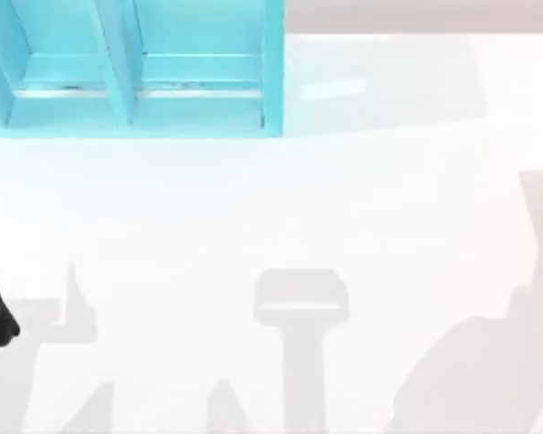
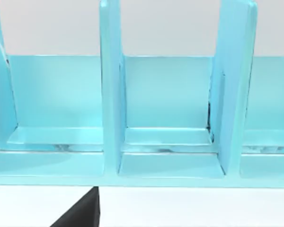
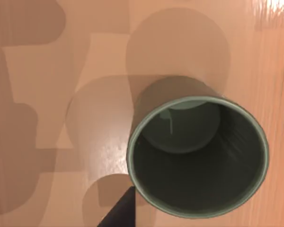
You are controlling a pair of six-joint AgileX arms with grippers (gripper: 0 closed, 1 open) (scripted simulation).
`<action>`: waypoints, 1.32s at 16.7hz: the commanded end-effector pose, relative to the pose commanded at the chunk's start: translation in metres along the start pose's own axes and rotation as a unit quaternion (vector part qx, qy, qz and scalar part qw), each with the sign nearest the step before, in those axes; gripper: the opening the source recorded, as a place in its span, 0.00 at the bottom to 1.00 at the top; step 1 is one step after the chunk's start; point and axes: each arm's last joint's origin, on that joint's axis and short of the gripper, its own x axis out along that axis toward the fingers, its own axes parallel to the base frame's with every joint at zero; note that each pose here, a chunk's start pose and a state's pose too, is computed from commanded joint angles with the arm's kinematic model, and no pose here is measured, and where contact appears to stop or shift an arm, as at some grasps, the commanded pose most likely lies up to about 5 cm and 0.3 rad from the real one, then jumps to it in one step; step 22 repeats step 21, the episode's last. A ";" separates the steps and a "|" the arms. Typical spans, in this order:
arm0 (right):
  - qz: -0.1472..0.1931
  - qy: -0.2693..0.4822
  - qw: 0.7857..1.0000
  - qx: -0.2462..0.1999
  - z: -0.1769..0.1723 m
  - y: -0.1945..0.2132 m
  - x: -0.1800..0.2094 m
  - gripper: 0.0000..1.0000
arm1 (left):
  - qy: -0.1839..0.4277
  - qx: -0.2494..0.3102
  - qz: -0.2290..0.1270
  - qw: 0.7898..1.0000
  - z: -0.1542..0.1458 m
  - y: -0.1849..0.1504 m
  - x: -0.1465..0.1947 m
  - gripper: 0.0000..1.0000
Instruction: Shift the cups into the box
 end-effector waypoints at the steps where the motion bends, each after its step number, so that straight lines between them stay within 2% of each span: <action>1: 0.000 0.000 1.000 0.000 0.000 0.000 0.000 1.00 | 0.000 0.000 0.000 1.000 0.000 0.000 0.000 1.00; 11: 0.001 0.003 1.000 0.002 0.002 -0.003 -0.008 1.00 | 0.000 0.000 0.000 1.000 0.000 0.000 0.000 1.00; 18: 0.002 -0.003 1.000 0.002 0.009 -0.006 -0.089 1.00 | 0.000 0.000 0.000 1.000 0.000 0.000 0.000 1.00; 22: 0.000 0.000 1.000 0.001 0.009 -0.005 -0.100 1.00 | 0.000 0.000 0.000 1.000 0.000 0.000 0.000 1.00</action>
